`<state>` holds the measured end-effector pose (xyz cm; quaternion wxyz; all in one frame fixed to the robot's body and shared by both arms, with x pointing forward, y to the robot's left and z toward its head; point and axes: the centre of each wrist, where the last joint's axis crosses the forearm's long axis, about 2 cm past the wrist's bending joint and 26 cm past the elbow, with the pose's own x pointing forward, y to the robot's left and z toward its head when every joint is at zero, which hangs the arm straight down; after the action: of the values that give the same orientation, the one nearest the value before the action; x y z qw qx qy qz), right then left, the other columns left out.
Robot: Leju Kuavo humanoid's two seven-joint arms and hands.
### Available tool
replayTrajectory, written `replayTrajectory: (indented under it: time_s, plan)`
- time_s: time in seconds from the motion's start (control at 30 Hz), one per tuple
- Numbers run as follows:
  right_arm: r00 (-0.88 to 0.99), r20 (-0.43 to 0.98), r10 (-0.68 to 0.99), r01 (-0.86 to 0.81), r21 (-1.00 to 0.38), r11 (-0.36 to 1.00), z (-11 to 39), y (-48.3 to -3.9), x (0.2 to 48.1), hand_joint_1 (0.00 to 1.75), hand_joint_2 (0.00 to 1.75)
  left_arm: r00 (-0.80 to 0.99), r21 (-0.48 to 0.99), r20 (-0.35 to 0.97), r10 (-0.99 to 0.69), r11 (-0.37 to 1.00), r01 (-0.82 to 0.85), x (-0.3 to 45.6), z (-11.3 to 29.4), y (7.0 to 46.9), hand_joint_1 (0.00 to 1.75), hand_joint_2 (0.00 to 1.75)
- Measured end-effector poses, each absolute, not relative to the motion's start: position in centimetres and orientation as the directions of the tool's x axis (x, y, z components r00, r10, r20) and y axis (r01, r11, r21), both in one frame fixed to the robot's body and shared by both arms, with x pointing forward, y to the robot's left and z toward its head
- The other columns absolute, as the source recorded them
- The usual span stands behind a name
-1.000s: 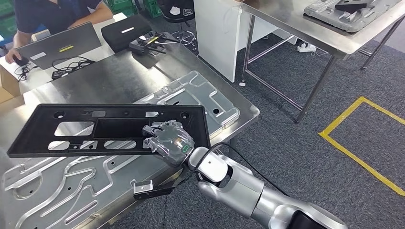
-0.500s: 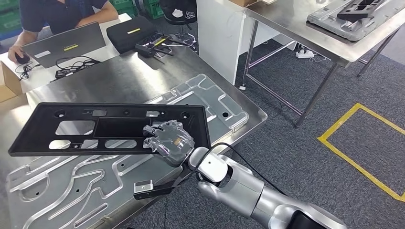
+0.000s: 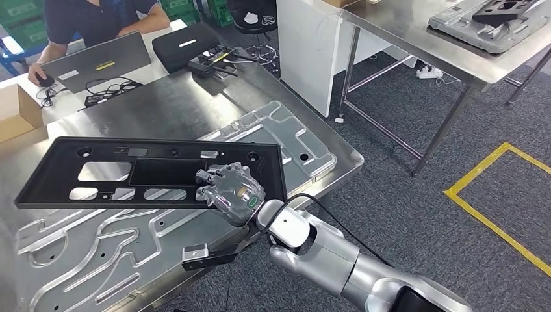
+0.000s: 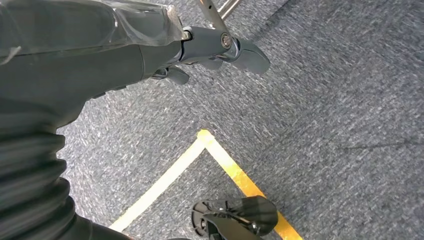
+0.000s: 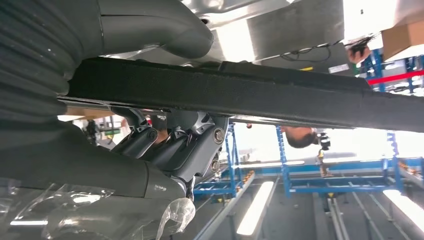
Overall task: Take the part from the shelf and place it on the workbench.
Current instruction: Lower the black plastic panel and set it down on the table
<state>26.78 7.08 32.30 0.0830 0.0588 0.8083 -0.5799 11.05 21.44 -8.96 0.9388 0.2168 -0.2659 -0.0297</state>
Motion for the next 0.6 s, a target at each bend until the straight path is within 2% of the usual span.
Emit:
replayTrajectory:
  time_s: [0.6]
  plan:
    - [-0.979, -0.203, 0.005, 0.194, -0.928, 0.317, 32.24, 6.95, 26.96, 1.75, 1.75, 0.857, 0.426, 0.485, -0.173, 0.903, -0.059, 11.21, -8.94, 21.57, 0.0, 1.75]
